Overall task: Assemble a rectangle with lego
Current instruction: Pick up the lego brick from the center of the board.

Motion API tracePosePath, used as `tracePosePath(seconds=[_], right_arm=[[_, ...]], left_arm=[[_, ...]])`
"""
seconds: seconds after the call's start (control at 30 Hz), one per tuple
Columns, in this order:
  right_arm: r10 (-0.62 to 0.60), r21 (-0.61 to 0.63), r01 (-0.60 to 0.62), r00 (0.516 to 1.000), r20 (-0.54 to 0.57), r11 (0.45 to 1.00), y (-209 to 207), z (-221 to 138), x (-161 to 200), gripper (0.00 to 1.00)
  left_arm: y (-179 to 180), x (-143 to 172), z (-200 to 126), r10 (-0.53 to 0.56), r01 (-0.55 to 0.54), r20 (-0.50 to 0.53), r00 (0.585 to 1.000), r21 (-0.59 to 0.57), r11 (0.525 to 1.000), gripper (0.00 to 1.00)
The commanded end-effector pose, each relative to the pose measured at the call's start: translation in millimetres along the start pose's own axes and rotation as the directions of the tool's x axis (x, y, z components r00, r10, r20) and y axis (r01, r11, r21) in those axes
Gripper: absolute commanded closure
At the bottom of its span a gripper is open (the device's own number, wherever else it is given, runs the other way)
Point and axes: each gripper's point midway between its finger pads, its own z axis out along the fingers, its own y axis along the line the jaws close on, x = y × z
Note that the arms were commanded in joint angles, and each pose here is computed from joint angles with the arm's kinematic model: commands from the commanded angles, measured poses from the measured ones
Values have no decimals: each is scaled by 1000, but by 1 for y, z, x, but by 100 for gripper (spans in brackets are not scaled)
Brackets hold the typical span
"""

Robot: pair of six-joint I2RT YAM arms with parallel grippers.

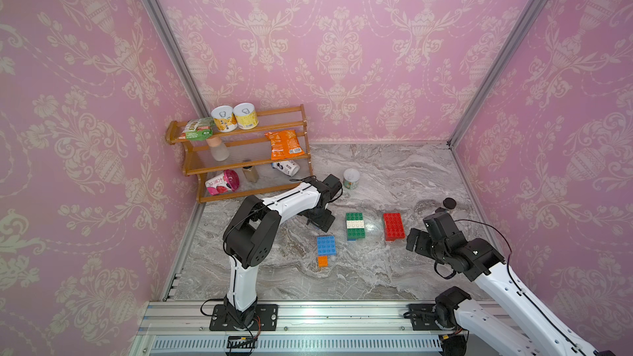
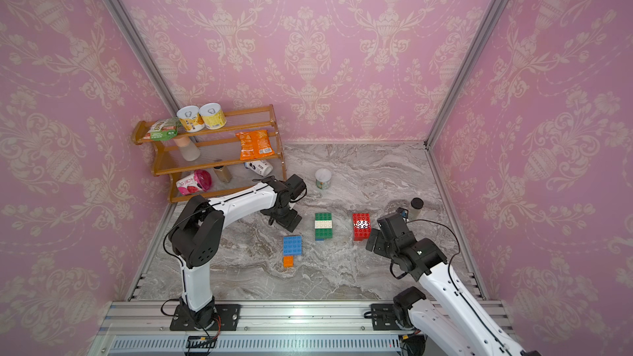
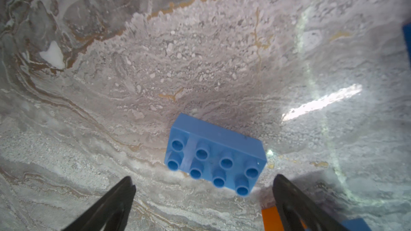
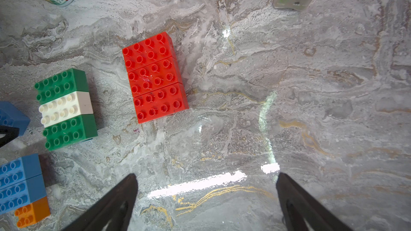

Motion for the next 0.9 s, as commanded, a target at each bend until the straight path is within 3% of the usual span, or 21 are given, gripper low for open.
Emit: tracePosePath(seconds=[0.0, 0.33, 0.7, 0.87], right_arm=[[0, 26, 0, 1000, -3, 1000, -6, 1, 2, 0], [1, 30, -1, 1000, -6, 1000, -7, 2, 2, 0], [0, 34, 0, 1000, -9, 999, -7, 3, 2, 0], [1, 33, -1, 1000, -9, 999, -7, 3, 2, 0]], left_arm=[[0, -5, 8, 14, -13, -20, 1000, 34, 999, 1], [25, -13, 26, -128, 129, -32, 991, 37, 991, 10], [33, -25, 39, -197, 197, -16, 980, 36, 980, 10], [31, -23, 45, -211, 212, -28, 977, 44, 976, 25]])
